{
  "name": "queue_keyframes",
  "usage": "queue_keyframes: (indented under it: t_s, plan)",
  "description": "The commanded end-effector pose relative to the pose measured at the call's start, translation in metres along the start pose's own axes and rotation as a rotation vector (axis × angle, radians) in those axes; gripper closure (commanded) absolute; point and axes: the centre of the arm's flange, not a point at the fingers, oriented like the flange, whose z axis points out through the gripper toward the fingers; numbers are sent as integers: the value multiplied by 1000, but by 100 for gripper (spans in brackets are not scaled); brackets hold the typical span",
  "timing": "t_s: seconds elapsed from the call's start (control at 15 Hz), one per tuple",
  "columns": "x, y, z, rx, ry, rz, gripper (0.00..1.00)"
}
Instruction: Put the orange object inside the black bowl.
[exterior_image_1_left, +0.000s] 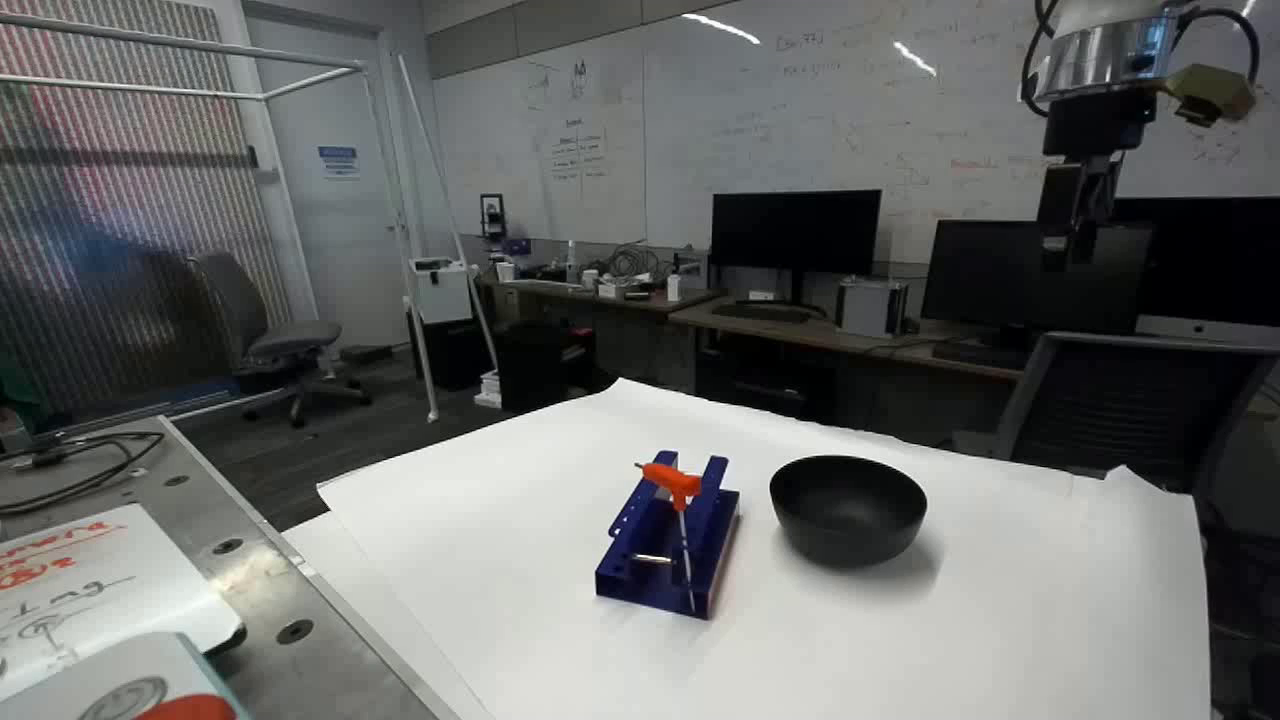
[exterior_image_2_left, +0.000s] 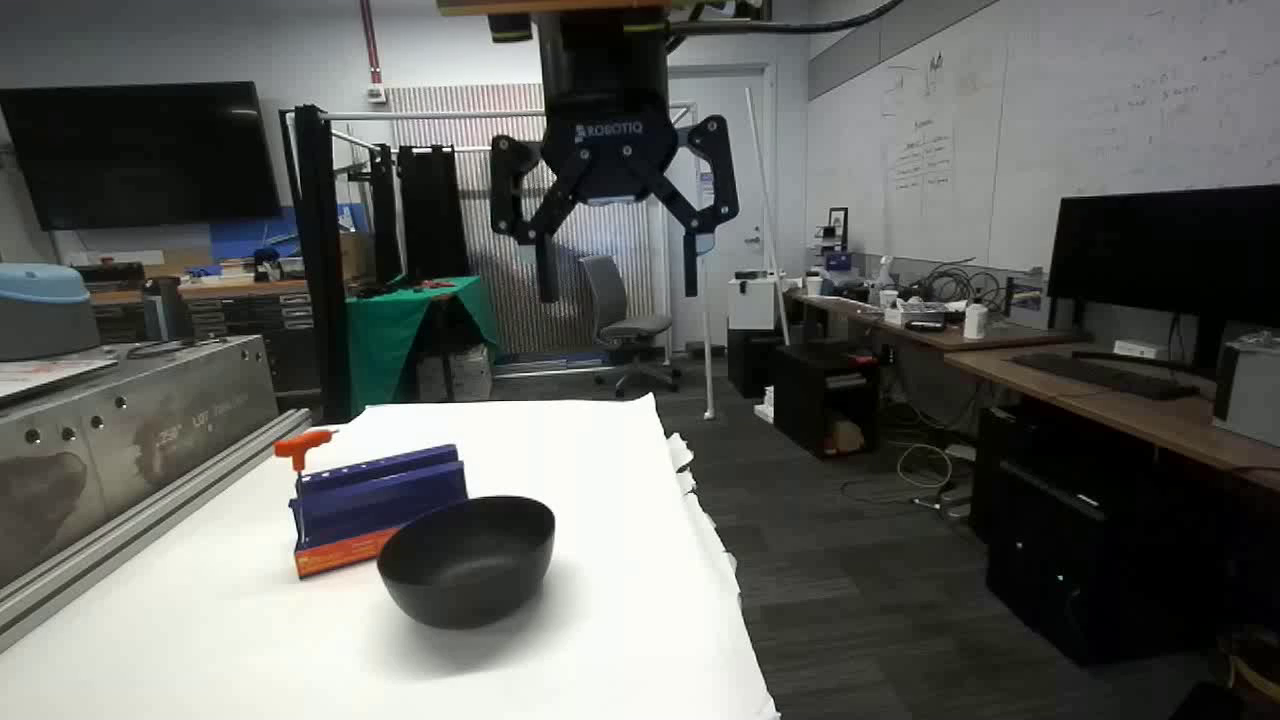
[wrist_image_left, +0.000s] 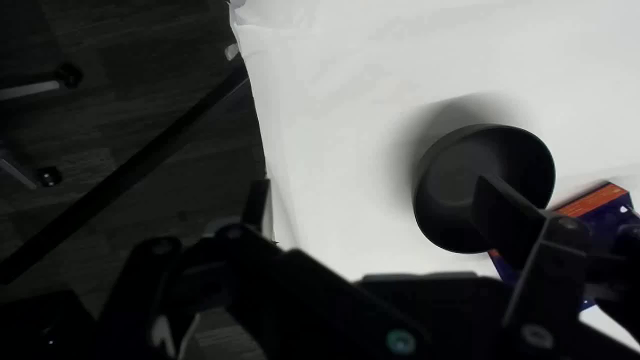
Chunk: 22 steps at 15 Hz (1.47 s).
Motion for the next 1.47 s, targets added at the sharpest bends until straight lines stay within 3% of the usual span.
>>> queue_keyframes:
  t_s: [0.0,0.53,0.67,1.2,1.4]
  plan:
    - [0,0,-2,-1,4,0,0]
    - [8,-8,-3,-2,-6,16,0]
    - [26,-45,14,-17,-17,70,0]
    - [58,-235,81,-75,-62,-279,0]
    - [68,-282,101,-57,-87,-303,0]
